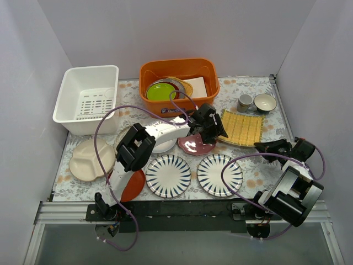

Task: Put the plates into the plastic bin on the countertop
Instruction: Pick up the plate from the corner of the board.

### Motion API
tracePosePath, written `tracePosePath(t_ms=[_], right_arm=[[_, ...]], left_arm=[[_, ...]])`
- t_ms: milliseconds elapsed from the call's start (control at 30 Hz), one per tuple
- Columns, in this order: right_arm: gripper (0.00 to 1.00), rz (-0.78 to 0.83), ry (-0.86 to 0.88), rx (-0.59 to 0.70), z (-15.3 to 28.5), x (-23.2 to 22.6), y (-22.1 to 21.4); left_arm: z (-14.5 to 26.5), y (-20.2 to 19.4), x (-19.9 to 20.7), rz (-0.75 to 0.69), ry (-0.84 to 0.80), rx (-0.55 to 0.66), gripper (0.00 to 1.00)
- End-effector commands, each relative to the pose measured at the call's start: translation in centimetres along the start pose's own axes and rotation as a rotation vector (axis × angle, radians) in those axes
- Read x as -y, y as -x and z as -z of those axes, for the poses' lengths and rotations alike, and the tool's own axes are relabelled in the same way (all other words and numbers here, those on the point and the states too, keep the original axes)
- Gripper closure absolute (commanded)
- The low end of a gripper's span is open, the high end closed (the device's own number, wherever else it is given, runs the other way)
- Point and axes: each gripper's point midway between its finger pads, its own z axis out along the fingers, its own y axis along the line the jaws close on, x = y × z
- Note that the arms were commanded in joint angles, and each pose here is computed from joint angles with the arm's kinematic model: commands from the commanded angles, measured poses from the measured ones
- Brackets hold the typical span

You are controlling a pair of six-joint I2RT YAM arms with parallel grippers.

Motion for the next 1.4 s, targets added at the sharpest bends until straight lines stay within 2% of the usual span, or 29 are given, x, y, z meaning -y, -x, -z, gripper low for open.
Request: tracePosePath(t_ms=[0,533,600,633,733,767,900,1167,1367], right_arm=[[0.99,0.063,0.102,-0.018,0.2,-2.9,0.4],[0.99,0.077,0.153,-0.070,0.1,-3.4,-1.6],[0.99,0.087,0.163,-0.075,0.1,-3.7,-1.8],[0.99,0.088,0.163,-0.078,0.1,-3.7,-1.8],[0.99,0.096,0.165,-0.085,0.1,-3.6,-2.2],[0.99,0.097,0.164,-0.089,0.0,-3.6,-2.3],[0.99,0.112,0.155,-0.101,0.0,-3.2,-2.9],[0.99,0.134,0.139,-0.123,-0.1,-2.7,-3.8],[0.99,0.165,0.122,-0.154,-0.2,-2.0,-4.9]], left_arm=[[-0.1,1.4,2.3,-0.011,-0.045,0.066,0.38],[-0.8,1.9,3.5,0.018,-0.096,0.090,0.50],[-0.7,2.1,3.7,0.021,-0.107,0.095,0.57],[-0.7,2.2,3.9,0.027,-0.112,0.097,0.65],[-1.1,1.8,4.0,0.034,-0.126,0.077,0.79],[-1.2,1.8,4.2,0.034,-0.134,0.074,0.88],[-1.6,1.2,4.4,0.035,-0.142,0.048,0.99],[-0.2,0.3,3.4,0.050,-0.121,0.039,1.00],[2.5,-0.4,4.4,0.029,-0.147,0.038,1.00]])
